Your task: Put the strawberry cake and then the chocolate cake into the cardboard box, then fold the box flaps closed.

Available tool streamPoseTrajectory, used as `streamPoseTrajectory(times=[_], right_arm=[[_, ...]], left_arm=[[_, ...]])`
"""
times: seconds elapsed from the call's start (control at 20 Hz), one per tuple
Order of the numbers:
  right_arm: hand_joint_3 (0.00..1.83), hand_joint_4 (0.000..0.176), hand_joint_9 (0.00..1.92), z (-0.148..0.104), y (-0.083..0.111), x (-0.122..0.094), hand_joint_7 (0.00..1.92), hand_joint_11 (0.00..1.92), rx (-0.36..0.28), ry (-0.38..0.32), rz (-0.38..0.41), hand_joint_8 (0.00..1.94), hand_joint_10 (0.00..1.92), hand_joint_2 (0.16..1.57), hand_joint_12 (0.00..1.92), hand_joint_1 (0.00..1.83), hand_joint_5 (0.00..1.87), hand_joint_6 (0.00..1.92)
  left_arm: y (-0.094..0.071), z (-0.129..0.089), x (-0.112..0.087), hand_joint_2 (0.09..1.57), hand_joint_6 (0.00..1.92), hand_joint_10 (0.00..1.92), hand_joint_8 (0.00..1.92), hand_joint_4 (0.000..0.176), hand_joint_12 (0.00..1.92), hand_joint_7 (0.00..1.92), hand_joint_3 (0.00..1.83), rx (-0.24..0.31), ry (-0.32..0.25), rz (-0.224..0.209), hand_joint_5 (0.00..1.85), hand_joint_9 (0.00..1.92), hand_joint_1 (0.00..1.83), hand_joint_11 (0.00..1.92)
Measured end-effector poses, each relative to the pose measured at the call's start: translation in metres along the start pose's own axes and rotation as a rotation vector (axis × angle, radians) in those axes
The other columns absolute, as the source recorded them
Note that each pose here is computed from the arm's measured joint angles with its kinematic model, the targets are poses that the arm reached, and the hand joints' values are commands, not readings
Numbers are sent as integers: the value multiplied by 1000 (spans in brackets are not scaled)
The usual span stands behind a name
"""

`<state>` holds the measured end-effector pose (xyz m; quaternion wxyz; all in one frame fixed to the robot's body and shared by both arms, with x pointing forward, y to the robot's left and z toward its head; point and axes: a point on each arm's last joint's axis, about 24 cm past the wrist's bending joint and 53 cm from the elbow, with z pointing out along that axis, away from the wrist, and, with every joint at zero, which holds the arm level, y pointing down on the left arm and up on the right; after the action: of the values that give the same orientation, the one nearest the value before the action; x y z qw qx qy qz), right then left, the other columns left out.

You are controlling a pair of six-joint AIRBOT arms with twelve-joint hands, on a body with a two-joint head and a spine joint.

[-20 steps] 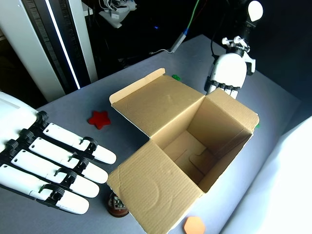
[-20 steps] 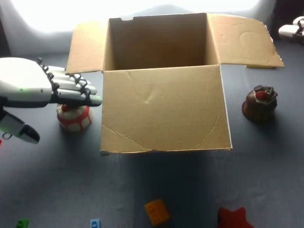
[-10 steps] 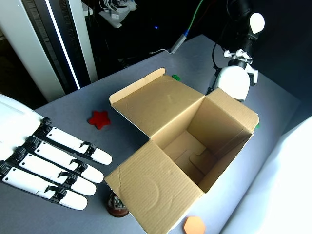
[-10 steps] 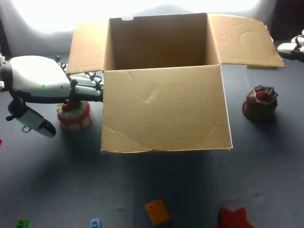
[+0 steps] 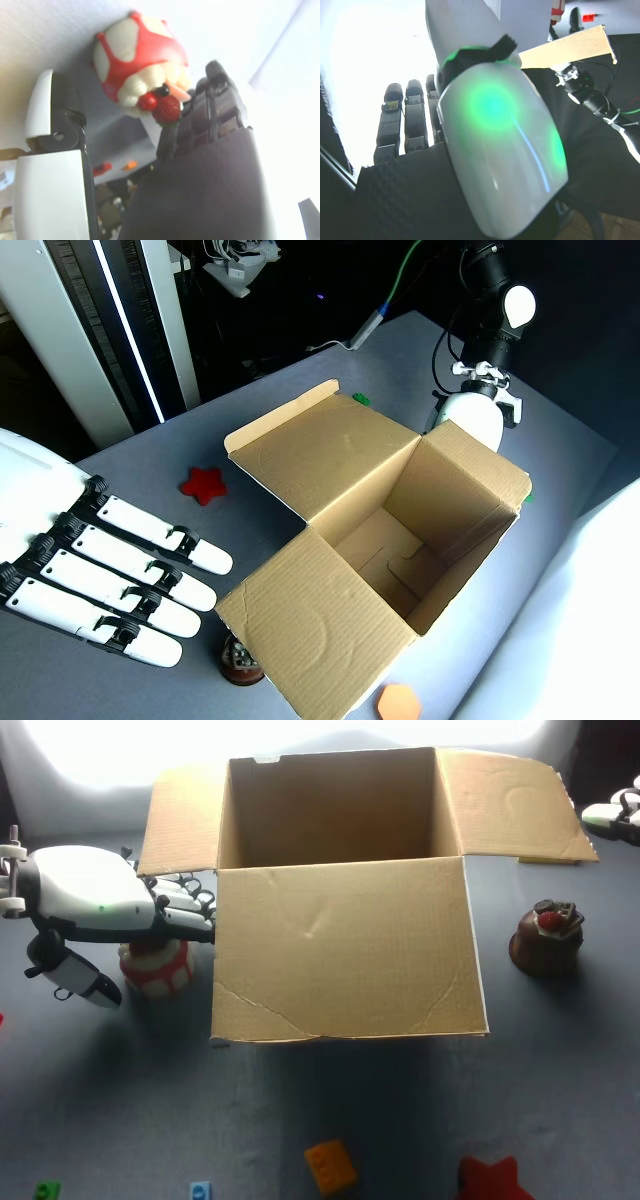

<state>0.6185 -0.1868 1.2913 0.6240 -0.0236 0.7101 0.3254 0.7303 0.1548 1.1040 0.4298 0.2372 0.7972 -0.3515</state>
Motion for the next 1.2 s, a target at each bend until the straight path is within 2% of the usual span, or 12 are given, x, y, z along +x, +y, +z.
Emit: streamPoseTrajectory(times=[0.1,0.25,0.3,0.35,0.4,0.45,0.5,0.6,0.8,0.85,1.0,1.2], right_arm=[[12,45,35,0,0,-1,66,0,-1,-3,0,12,11,1097,0,1235,0,0],[11,39,47,0,1,0,78,0,-2,-2,-1,10,13,1098,0,1232,1,0],[15,40,44,0,1,0,69,0,-2,-2,-1,5,10,1107,0,1216,0,0],[18,40,36,0,1,-1,58,0,-2,-3,-1,0,6,1115,0,1207,0,0],[15,40,40,0,1,-1,73,2,-2,-4,-1,6,7,1110,1,1216,0,0],[12,37,38,0,1,-1,74,0,-2,-4,-1,6,6,1105,0,1243,0,0],[4,35,49,0,1,-1,92,0,-2,-4,-2,11,10,1089,0,1271,0,0],[0,40,50,0,2,-1,94,18,-4,-4,-3,9,9,1077,9,1270,3,1],[2,37,46,0,4,0,94,42,-9,-5,-5,5,5,1086,29,1228,26,10],[0,36,52,0,4,0,92,8,-9,-5,-5,1,2,1088,173,1228,42,7],[0,28,66,0,4,0,110,0,-9,-5,-6,9,8,1063,301,1268,88,15],[0,38,70,0,4,0,87,0,-9,-6,-8,2,5,1065,201,1258,45,0]], left_arm=[[-1,2,1,1003,41,159,54,89,1406,409,0,5,3,1,356,486,1226,41],[0,2,2,1040,33,1002,56,60,1564,576,5,3,4,-2,596,379,1284,261],[0,2,1,1071,438,1322,665,47,1666,377,0,4,1,-5,521,309,1272,309],[0,2,1,1083,870,1480,1075,35,1745,240,0,5,-1,-7,406,278,1286,327],[-1,2,1,1094,1138,1601,1301,21,1835,215,1,7,-1,-8,373,299,1299,355],[-1,2,1,1114,1248,1720,1446,0,1904,229,6,7,1,-5,395,331,1350,391],[0,2,5,1285,1454,1744,1640,0,1910,420,9,4,11,-2,550,546,1291,430],[-3,4,8,1310,1538,1667,1598,0,1804,557,0,7,17,0,598,608,1284,426],[-13,3,12,1309,1429,1693,1673,0,1743,552,0,31,26,-2,638,591,1293,393],[-14,0,12,1309,1431,1692,1673,0,1750,548,0,32,26,-3,645,592,1293,408],[-14,-16,7,1299,1449,1662,1607,0,1673,558,0,27,29,18,682,592,1297,431],[-11,-42,-9,1310,1358,1731,1729,0,1760,536,3,6,28,53,648,589,1304,448]])
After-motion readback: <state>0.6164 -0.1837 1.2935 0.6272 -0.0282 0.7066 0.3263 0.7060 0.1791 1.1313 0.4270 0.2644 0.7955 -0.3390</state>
